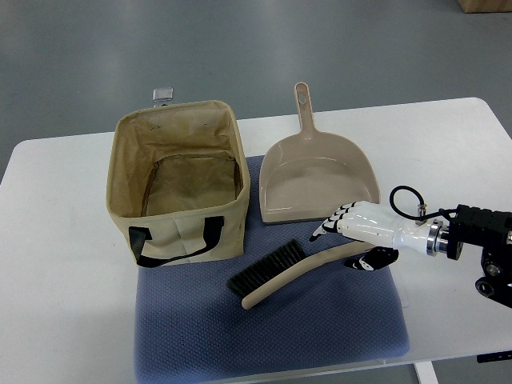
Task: Put pink broom in yellow bag with right hand
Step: 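Close the right hand fingers around the beige brush handle, then lift the brush with the right hand and carry it over the fabric bag, then lower the brush into the bag and open the right hand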
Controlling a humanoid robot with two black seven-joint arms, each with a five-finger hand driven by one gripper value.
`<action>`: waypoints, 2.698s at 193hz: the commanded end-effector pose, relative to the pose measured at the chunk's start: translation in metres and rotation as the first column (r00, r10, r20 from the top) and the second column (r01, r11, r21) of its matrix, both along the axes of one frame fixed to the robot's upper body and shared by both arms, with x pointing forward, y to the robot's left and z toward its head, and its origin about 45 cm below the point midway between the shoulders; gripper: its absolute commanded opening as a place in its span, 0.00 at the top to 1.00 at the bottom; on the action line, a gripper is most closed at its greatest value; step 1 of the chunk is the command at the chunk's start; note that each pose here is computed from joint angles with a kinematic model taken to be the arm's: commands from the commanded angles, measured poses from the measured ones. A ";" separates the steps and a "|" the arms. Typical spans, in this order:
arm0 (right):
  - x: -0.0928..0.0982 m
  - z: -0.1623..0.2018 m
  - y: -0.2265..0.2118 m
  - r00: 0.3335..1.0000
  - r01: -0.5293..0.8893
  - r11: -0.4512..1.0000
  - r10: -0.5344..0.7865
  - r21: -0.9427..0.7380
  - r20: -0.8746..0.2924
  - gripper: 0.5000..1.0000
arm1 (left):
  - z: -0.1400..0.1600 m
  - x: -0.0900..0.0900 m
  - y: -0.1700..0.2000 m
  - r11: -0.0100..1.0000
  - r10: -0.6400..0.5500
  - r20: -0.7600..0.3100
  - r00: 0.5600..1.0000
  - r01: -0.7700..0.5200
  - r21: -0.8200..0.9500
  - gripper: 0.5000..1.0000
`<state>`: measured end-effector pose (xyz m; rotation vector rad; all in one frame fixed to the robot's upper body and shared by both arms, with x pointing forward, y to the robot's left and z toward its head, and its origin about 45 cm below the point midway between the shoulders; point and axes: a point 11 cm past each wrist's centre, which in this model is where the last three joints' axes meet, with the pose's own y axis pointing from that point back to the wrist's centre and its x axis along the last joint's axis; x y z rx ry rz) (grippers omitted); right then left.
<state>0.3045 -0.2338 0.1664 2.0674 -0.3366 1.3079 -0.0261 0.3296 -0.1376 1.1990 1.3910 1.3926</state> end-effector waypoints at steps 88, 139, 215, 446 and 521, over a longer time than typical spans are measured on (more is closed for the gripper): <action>-0.001 -0.011 -0.001 1.000 0.004 0.999 -0.004 -0.037 -0.003 0.67 | 0.000 0.000 0.000 1.000 0.000 0.000 1.000 0.000 0.000 0.00; -0.002 -0.012 -0.002 1.000 0.001 0.999 -0.001 -0.043 -0.001 0.97 | 0.000 0.000 0.000 1.000 0.000 0.000 1.000 0.000 0.000 0.00; 0.019 0.015 -0.017 0.991 0.056 0.998 -0.056 -0.001 0.121 1.00 | 0.000 0.000 0.000 1.000 0.000 0.000 1.000 0.000 0.000 0.00; 0.130 0.215 0.051 0.888 0.006 0.980 -0.097 0.199 0.449 1.00 | 0.000 0.000 0.000 1.000 0.000 0.000 1.000 0.000 0.000 0.00; 0.125 0.201 0.077 0.889 -0.026 0.965 -0.097 0.262 0.446 0.32 | 0.000 0.000 0.000 1.000 0.000 0.000 1.000 0.000 0.000 0.00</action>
